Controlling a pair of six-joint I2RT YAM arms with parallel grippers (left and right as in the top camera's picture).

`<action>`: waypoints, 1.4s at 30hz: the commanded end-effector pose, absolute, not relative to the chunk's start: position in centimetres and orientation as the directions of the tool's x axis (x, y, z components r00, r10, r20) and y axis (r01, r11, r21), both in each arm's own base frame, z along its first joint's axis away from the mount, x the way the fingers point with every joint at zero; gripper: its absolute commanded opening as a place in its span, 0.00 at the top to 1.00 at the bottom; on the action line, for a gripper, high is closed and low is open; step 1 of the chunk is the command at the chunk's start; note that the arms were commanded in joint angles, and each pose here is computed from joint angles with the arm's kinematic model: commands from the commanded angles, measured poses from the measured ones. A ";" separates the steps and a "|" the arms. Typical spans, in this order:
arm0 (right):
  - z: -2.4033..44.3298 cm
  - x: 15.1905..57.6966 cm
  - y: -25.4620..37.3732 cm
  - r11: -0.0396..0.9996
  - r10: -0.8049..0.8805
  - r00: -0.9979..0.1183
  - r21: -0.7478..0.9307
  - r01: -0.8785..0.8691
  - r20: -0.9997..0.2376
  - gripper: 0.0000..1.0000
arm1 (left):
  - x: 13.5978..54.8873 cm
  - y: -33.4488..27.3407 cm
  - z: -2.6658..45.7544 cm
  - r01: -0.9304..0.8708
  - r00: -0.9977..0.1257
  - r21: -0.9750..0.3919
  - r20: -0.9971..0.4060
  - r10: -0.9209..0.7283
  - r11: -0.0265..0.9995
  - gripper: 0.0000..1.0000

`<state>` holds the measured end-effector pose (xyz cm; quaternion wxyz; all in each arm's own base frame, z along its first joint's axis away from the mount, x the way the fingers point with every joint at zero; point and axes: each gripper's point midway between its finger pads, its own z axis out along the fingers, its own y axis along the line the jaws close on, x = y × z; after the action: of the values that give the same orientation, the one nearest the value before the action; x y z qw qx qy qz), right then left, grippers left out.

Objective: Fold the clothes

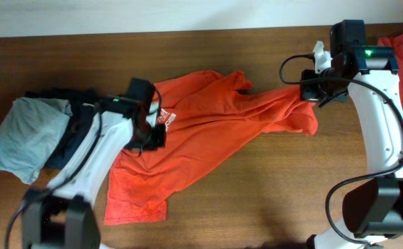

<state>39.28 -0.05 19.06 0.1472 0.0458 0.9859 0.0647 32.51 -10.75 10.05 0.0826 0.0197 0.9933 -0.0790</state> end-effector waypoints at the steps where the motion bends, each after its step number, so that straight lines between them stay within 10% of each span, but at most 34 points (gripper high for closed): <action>1: 20.2 39.4 -0.3 0.988 0.116 -0.940 0.131 0.078 -0.321 0.96 | 34.7 -10.0 12.2 0.060 -0.951 -0.107 -0.308 0.024 0.992 0.88; 17: 20.2 39.2 -0.1 0.987 0.116 -0.943 0.143 0.075 -0.311 0.96 | 43.1 -13.0 7.6 0.344 -0.818 -0.018 -0.496 0.291 0.939 0.75; 24: 20.1 39.1 -0.1 0.987 0.116 -0.945 0.143 0.075 -0.305 0.96 | 45.4 -13.6 0.9 0.327 -0.836 -0.030 -0.476 0.275 0.944 0.89; 42: 20.0 38.9 -0.2 0.988 0.116 -0.948 0.135 0.079 -0.297 0.96 | 27.8 -8.4 -1.9 0.026 -0.957 0.020 0.289 0.019 0.999 1.00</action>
<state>38.89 -0.14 18.92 0.1391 0.0465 0.9873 0.0618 32.31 -9.90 -0.22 -0.0507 0.0650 0.9964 -0.0179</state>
